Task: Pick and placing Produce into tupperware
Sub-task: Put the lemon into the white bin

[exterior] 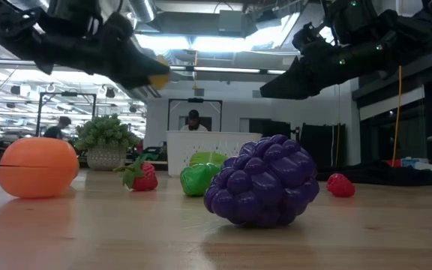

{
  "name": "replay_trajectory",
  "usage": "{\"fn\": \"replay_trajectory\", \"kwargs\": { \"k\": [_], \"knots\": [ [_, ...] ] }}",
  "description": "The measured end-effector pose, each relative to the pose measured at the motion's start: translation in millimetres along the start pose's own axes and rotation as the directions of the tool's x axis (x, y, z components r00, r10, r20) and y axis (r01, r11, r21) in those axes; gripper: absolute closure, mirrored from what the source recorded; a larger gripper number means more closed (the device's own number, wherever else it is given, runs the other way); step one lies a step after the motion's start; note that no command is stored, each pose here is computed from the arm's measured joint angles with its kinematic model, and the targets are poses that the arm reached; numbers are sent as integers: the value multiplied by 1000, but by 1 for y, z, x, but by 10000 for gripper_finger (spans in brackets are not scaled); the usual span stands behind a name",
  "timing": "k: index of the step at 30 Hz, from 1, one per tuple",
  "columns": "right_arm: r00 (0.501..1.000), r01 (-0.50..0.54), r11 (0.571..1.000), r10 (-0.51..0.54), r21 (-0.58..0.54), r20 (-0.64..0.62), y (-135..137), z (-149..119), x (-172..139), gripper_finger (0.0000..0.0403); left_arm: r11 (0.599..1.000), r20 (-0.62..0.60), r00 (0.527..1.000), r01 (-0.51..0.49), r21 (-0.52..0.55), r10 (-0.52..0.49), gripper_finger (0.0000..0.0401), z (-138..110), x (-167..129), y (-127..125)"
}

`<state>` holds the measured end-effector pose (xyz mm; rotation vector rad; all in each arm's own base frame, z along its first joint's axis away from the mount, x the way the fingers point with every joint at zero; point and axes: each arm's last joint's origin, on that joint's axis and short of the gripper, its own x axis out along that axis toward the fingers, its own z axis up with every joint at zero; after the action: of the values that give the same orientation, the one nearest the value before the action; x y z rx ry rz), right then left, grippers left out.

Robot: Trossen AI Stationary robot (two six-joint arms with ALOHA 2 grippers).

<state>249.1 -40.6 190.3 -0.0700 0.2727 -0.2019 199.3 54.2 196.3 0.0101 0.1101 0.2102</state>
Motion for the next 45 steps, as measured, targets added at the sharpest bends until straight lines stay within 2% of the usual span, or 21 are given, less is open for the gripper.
{"fn": "replay_trajectory", "kwargs": {
  "k": [7,10,16,23,28,36,45],
  "knots": [
    [1000,16,1000,-16,4,-2,-4,0,0,191,1000,37,999,-28,-12,28,194,-3,13,13],
    [1000,25,1000,-25,7,-3,-6,-1,0,191,998,40,998,-52,-24,53,196,3,22,20],
    [999,37,999,-37,10,-5,-9,-1,0,191,996,35,996,-82,19,81,193,15,50,34],
    [998,63,998,-63,16,-16,-16,-2,0,191,1000,-91,996,-23,-3,22,195,16,83,51],
    [996,83,996,-82,25,-35,-26,-7,-1,191,1000,-211,977,6,-8,-7,195,26,101,59],
    [998,48,998,-49,42,32,-34,-19,-14,191,999,-397,917,44,9,-37,194,50,109,62],
    [998,48,998,-49,41,39,-34,-20,-18,191,999,-499,866,42,21,-26,197,80,116,65]
  ]
}}
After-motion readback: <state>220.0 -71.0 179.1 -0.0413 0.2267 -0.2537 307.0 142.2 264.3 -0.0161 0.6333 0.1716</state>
